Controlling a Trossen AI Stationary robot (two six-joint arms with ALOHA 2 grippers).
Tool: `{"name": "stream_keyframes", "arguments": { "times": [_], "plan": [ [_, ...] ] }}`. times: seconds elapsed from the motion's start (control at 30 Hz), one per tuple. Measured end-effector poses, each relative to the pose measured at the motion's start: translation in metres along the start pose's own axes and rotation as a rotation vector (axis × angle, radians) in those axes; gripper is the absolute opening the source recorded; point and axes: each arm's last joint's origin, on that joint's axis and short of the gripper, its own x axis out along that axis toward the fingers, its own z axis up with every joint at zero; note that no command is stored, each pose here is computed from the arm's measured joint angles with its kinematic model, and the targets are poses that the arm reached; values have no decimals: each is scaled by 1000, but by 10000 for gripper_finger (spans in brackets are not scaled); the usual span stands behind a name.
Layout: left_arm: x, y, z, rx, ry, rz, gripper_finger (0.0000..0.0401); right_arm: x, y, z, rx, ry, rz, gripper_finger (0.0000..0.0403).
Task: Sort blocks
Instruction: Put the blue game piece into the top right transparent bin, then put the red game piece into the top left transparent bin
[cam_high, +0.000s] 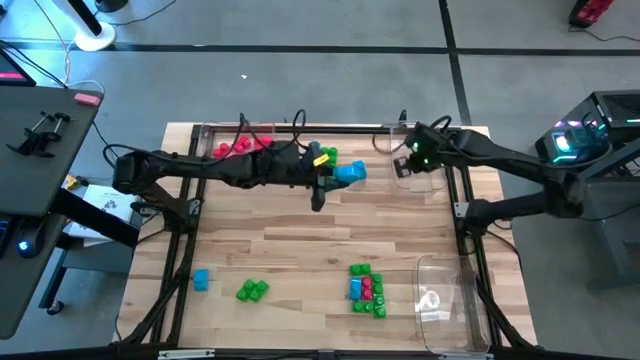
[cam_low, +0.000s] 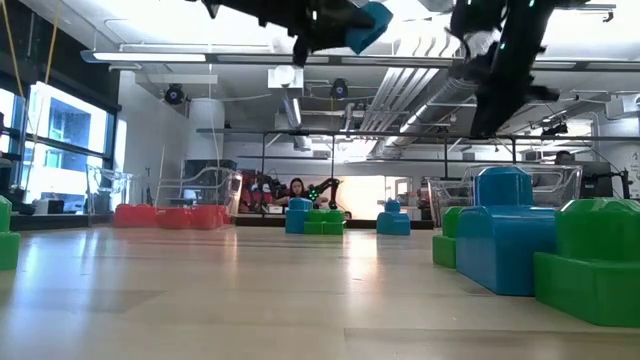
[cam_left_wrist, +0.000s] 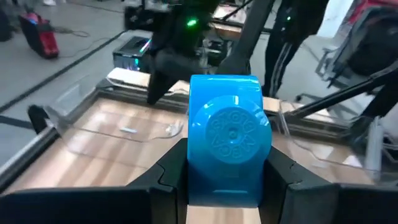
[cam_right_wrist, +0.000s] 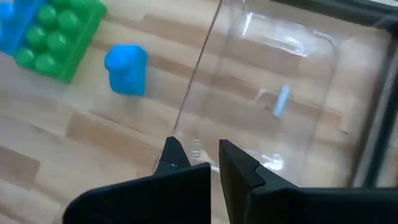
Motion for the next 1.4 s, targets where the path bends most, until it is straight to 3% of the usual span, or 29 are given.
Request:
{"name": "stream_keyframes", "arguments": {
  "times": [0.17,0.33,0.47,0.7,0.83,1.03,1.27,1.4],
  "plan": [
    [-2,-2,18,75,-60,77,99,-3,-5,18,10,-55,74,0],
    [11,17,22,22,-60,170,99,-48,-4,39,-5,-219,155,0],
    [43,27,21,-4,-42,158,99,-91,-7,46,8,-339,236,0],
    [126,46,19,51,-42,151,99,-144,-16,37,48,-458,383,0],
    [170,61,11,52,-49,169,106,-153,-19,30,90,-467,421,0],
    [217,78,-19,9,-16,197,152,-155,-15,26,132,-476,408,0],
    [226,73,-27,63,21,183,211,-153,-9,25,100,-458,417,0],
    [214,65,-15,52,94,147,239,-151,-8,25,81,-452,405,0]
  ]
}}
